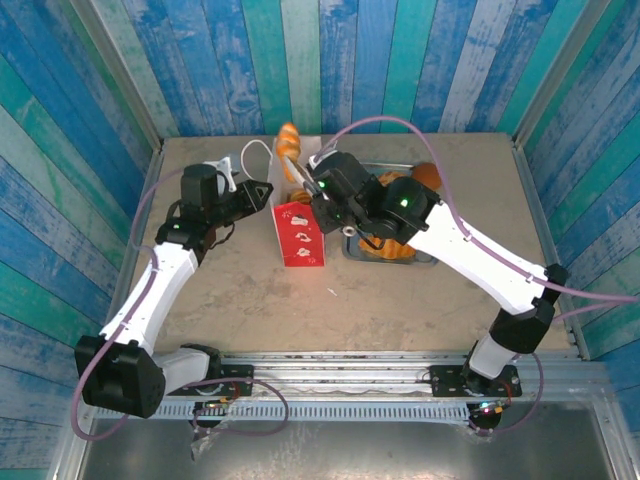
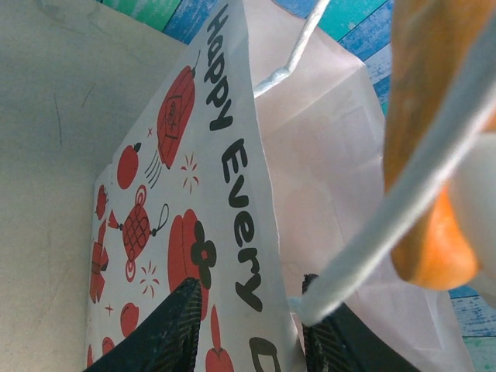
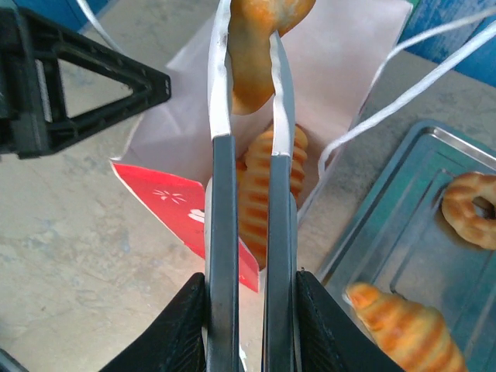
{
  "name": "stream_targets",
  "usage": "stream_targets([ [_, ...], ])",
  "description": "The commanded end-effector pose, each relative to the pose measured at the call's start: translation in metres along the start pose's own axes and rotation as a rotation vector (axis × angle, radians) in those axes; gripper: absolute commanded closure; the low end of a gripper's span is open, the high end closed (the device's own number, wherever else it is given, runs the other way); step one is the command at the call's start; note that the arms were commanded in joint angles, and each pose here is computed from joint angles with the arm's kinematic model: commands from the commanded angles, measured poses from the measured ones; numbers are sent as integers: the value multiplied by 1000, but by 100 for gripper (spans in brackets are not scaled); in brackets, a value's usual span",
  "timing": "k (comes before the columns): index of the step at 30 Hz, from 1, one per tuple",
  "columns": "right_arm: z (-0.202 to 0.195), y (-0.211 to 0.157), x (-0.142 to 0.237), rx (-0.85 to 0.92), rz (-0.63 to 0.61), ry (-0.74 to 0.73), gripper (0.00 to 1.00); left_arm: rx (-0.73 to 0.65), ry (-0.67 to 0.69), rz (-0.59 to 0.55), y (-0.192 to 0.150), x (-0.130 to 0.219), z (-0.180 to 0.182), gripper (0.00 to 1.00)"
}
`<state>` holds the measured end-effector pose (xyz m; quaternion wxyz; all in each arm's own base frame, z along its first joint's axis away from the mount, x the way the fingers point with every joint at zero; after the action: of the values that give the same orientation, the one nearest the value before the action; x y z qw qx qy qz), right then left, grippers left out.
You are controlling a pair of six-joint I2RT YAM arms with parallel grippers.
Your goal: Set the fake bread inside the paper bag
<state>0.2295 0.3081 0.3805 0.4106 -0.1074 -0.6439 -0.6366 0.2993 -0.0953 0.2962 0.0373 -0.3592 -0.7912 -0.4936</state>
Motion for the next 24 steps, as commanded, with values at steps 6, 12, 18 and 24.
stream_targets([
  [6, -8, -2, -1, 12, 25, -108, 78, -41, 17, -35, 4, 15, -7, 63],
  [12, -9, -6, -3, 20, 48, -121, 72, -43, 22, -40, 6, 17, -7, 63],
  [18, -9, -6, -4, 22, 52, -122, 65, -46, 21, -39, 6, 17, -7, 64],
  [24, -10, -8, -6, 28, 62, -136, 60, -40, 25, -36, 3, 17, -6, 64],
])
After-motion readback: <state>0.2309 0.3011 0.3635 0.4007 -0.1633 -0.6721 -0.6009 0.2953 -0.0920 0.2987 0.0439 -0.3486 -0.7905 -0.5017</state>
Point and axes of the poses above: each hand's point on the last joint's axis, 136 mm out from that joint toward the fingers, its own x axis back along the fingers, its own z axis along the line the jaws close on, y = z × x, the point moved 8 cm from there along x, back along the fingers, and after that the axes turned 11 degrees about -x, right-handed, at the moved point
